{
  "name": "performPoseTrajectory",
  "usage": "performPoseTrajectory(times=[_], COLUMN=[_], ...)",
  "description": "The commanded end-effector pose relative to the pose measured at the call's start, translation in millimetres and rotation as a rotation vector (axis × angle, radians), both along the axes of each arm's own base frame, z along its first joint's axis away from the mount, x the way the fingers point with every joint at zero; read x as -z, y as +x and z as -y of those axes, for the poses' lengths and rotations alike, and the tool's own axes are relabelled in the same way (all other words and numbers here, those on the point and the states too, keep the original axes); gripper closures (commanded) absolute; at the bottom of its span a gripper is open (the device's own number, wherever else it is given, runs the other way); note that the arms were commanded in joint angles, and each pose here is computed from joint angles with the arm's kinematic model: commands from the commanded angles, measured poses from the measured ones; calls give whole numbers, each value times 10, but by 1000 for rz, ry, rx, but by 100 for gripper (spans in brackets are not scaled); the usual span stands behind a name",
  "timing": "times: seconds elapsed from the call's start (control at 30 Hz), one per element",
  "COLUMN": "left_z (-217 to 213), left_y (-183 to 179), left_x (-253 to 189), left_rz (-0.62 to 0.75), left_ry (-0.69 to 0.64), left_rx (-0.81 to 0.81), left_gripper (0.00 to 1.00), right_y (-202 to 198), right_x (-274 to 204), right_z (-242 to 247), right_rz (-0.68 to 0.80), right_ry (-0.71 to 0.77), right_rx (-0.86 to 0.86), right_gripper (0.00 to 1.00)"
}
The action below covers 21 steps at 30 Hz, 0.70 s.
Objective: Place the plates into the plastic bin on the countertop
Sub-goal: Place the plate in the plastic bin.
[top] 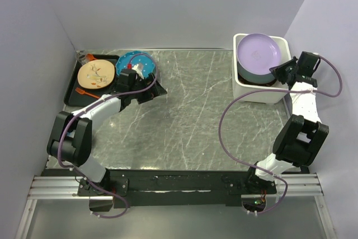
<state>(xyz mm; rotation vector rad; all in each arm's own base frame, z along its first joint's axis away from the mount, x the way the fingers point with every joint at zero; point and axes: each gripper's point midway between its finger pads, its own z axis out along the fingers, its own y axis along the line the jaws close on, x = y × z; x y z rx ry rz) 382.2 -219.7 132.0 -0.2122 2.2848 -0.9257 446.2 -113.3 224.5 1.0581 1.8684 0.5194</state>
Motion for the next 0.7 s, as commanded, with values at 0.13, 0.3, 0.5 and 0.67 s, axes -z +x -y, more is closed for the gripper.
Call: performPoseTrajectory(times=[0.13, 0.3, 0.5, 0.67], left_z=[84, 89, 96, 96], left_y=[143, 160, 152, 147], left_x=[-284, -314, -296, -290], left_rz=[74, 81, 77, 76], left_ry=[-32, -30, -33, -32], left_rx=[28, 31, 36, 38], left_gripper=[1, 1, 1, 1], right_y=[55, 74, 126, 170], right_x=[-51, 97, 323, 423], right_z=[263, 317, 347, 341], right_rz=[21, -19, -81, -104], right_ry=[-78, -91, -85, -82], right_rx=[97, 105, 95, 74], right_gripper=[100, 100, 99, 95])
